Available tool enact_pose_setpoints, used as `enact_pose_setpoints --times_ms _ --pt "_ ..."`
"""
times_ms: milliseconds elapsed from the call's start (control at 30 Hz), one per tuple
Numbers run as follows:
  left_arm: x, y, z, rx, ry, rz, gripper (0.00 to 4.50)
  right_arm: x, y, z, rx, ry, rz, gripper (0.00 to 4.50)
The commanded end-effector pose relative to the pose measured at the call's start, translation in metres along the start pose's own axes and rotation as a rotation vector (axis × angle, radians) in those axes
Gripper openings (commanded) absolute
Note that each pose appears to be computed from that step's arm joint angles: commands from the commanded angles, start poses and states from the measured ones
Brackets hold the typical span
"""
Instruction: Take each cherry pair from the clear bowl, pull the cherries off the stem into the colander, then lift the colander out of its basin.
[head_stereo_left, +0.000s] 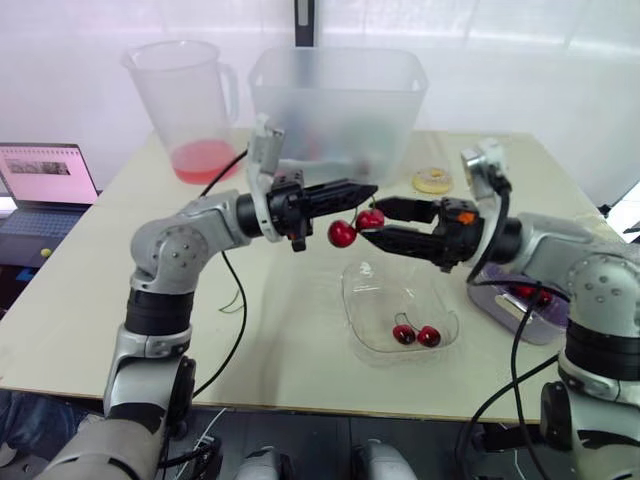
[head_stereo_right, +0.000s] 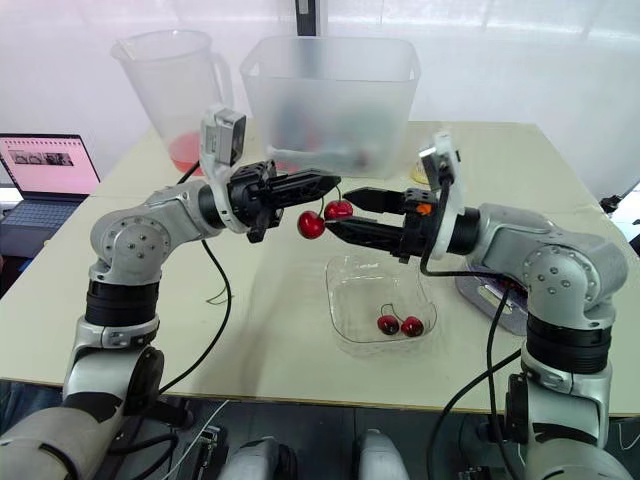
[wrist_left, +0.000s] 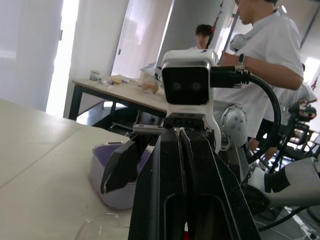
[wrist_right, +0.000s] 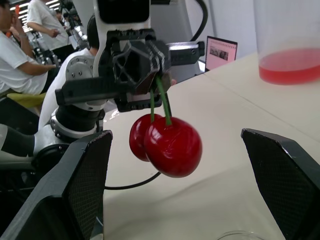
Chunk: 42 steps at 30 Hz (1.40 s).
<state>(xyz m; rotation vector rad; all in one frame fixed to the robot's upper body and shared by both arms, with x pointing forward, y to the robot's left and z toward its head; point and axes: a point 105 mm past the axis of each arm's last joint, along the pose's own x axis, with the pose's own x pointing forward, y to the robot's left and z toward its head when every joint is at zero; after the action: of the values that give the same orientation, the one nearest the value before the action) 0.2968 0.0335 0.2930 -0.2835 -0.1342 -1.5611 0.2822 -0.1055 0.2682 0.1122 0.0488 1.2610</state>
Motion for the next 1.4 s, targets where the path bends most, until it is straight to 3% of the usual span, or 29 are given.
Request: enact_pose_setpoints --times_ms 33,100,133,200,300,600,633,733,1067,1233,1400 --pt "0.003 -0.009 0.008 0.040 -0.015 -0.031 0.00 0.002 0.004 0.009 -0.040 -0.041 0.008 4.42" --pt "0.003 -0.008 0.008 0.042 -0.015 -0.029 0.00 0.003 0.004 0.008 -0.026 -0.052 0.013 4.42" --pt "0.004 -0.008 0.008 0.044 -0.013 -0.027 0.00 0.003 0.004 0.007 -0.021 -0.052 0.014 4.16" --pt "0.005 -0.007 0.007 0.047 -0.010 -0.026 0.00 0.005 0.004 0.006 -0.019 -0.055 0.013 3.57" --pt "0.006 -0.007 0.007 0.051 -0.012 -0.024 0.00 0.006 0.005 0.005 -0.010 -0.064 0.016 2.13" --pt "0.006 -0.004 0.006 0.062 -0.015 -0.012 0.00 0.004 0.004 0.003 0.025 -0.065 0.011 2.13" --pt "0.006 -0.004 0.006 0.063 -0.016 -0.010 0.00 0.004 0.003 0.003 0.029 -0.069 0.011 1.60" --pt "0.006 -0.004 0.007 0.066 -0.018 -0.007 0.00 0.004 0.003 0.006 0.023 -0.078 0.007 0.84" --pt "0.001 0.009 0.013 0.115 -0.035 0.060 0.00 0.000 0.001 -0.004 0.041 -0.013 -0.003 0.82" --pt "0.005 0.012 0.012 0.118 -0.056 0.069 0.00 -0.010 -0.002 -0.049 0.126 0.203 -0.033 0.82" --pt "0.008 0.009 0.011 0.115 -0.058 0.057 0.00 -0.013 -0.003 -0.058 0.147 0.239 -0.036 0.82"
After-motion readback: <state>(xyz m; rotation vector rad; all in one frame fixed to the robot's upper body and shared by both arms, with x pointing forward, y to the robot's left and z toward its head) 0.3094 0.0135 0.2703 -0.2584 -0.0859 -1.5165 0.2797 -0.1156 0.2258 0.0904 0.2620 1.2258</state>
